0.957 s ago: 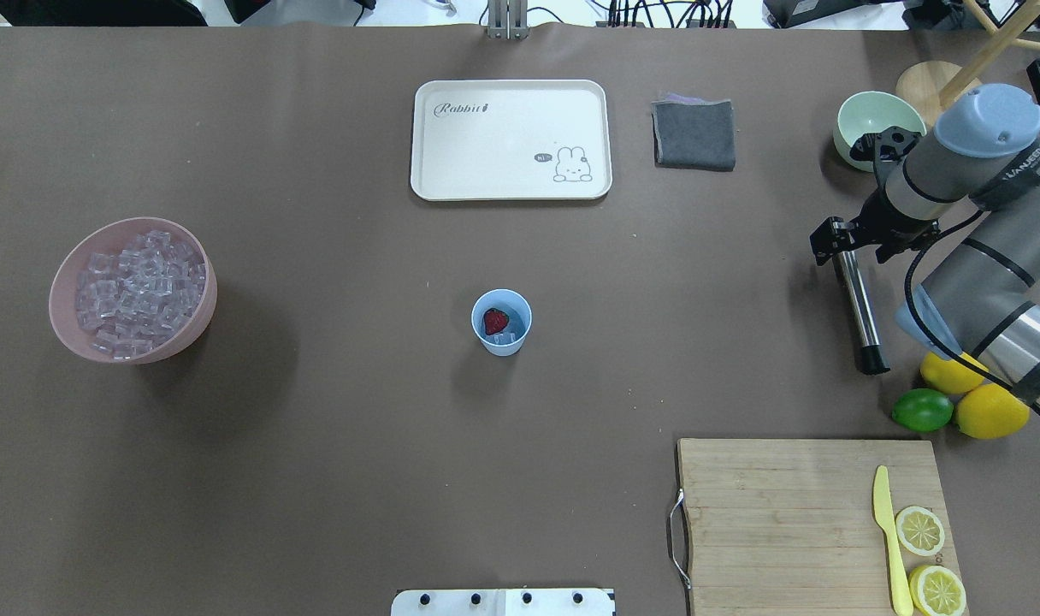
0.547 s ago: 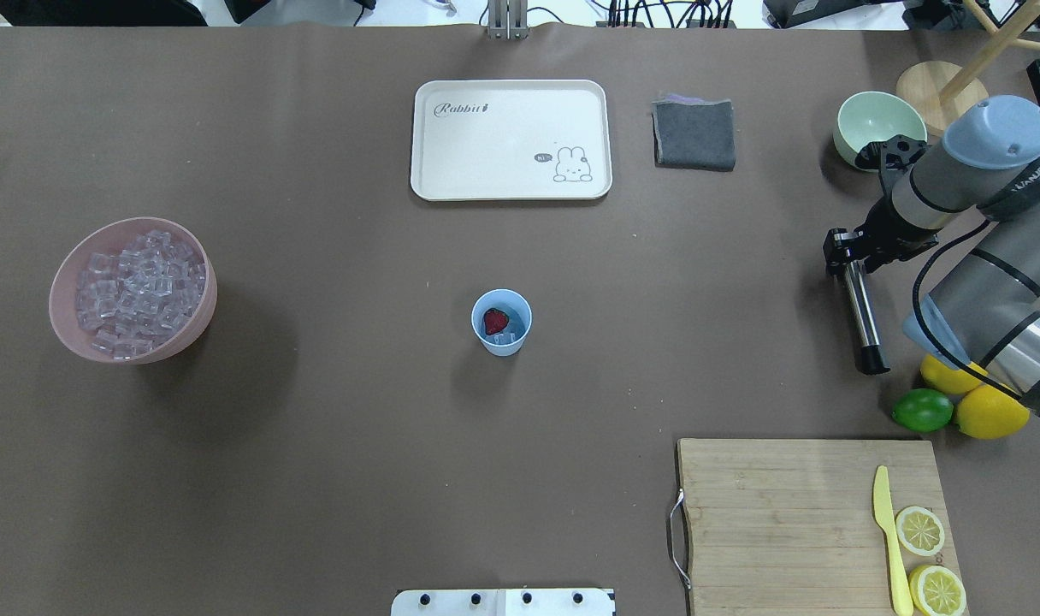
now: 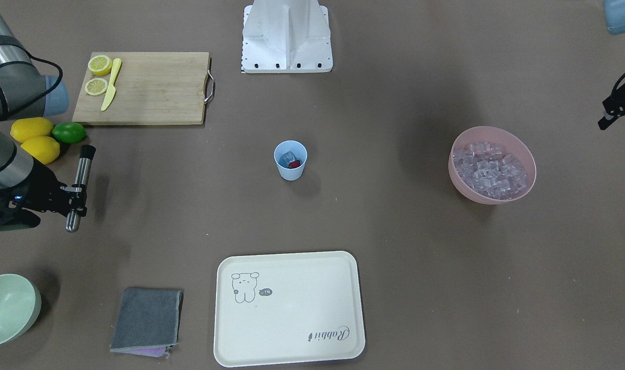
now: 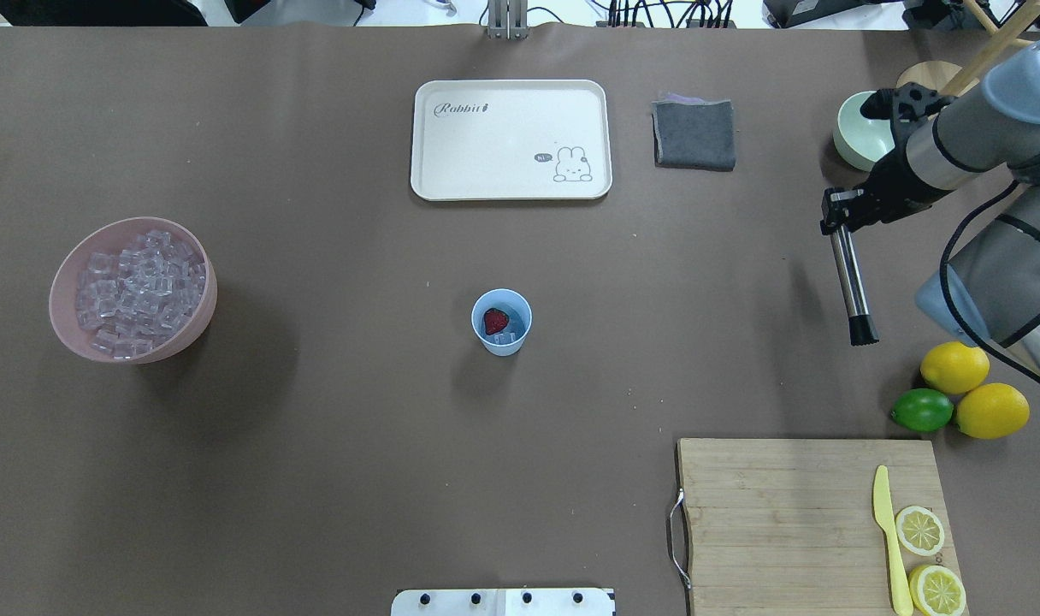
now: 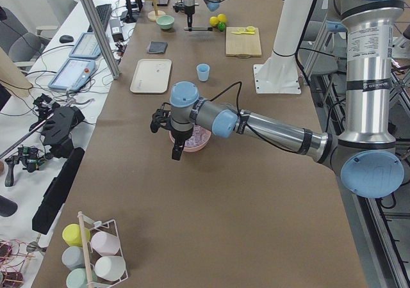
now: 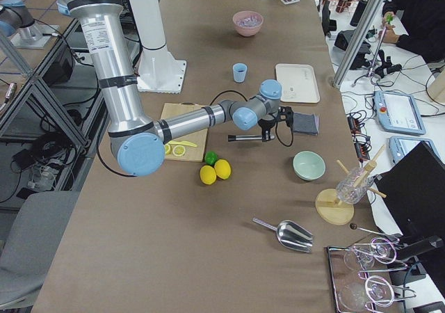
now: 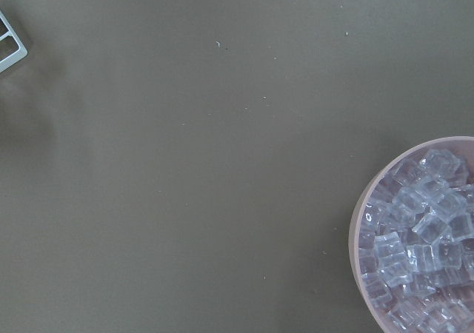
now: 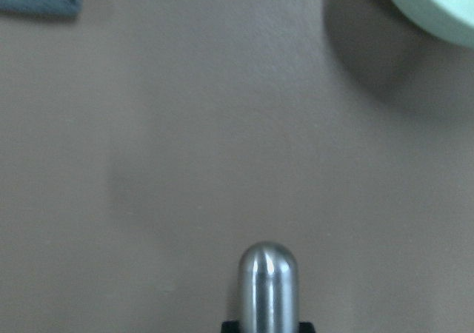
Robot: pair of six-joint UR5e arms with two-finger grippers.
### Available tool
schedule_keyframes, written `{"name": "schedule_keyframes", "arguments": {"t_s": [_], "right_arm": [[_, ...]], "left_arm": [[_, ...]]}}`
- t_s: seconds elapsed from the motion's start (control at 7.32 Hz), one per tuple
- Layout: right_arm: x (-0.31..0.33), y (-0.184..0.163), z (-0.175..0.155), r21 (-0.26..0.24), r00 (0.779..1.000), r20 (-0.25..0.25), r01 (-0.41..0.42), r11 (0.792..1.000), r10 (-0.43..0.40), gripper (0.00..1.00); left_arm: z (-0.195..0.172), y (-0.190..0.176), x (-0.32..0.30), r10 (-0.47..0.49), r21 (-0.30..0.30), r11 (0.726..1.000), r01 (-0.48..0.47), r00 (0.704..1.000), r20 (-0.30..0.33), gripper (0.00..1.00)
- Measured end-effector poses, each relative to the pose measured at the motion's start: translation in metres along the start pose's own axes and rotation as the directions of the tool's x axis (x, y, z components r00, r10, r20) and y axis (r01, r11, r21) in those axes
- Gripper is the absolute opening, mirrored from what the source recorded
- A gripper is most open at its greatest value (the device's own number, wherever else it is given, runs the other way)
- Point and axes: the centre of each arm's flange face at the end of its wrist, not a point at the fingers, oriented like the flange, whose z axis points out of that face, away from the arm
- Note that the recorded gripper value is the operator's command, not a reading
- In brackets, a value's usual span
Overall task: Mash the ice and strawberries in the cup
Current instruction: 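Carry the muddler rod with the right gripper over the blue cup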
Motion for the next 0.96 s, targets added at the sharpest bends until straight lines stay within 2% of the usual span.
{"name": "schedule_keyframes", "arguments": {"t_s": [0.27,0.41,0.68,0.96], "right_arm": [[-0.094,0.016,-0.085,0.173,0.992,0.121,-0.051,0.984,0.03,0.0],[-0.146,0.024,-0.109,0.238,0.982,0.183,-0.082,0.968,0.039,0.0],[-0.241,0.052,-0.117,0.377,0.97,0.244,-0.087,0.922,-0.008,0.0],[-0.313,0.088,-0.113,0.518,0.954,0.289,-0.087,0.851,-0.079,0.0]], "left_arm": [[-0.002,0.0,0.002,0.004,0.004,1.0,-0.004,1.0,-0.001,0.98],[-0.004,0.001,0.003,0.006,0.006,1.0,-0.006,1.0,-0.001,0.98],[-0.004,0.002,0.002,0.008,0.011,1.0,-0.008,1.0,0.011,0.97],[-0.005,0.005,-0.005,0.005,0.019,1.0,-0.006,0.998,0.055,0.97]]}}
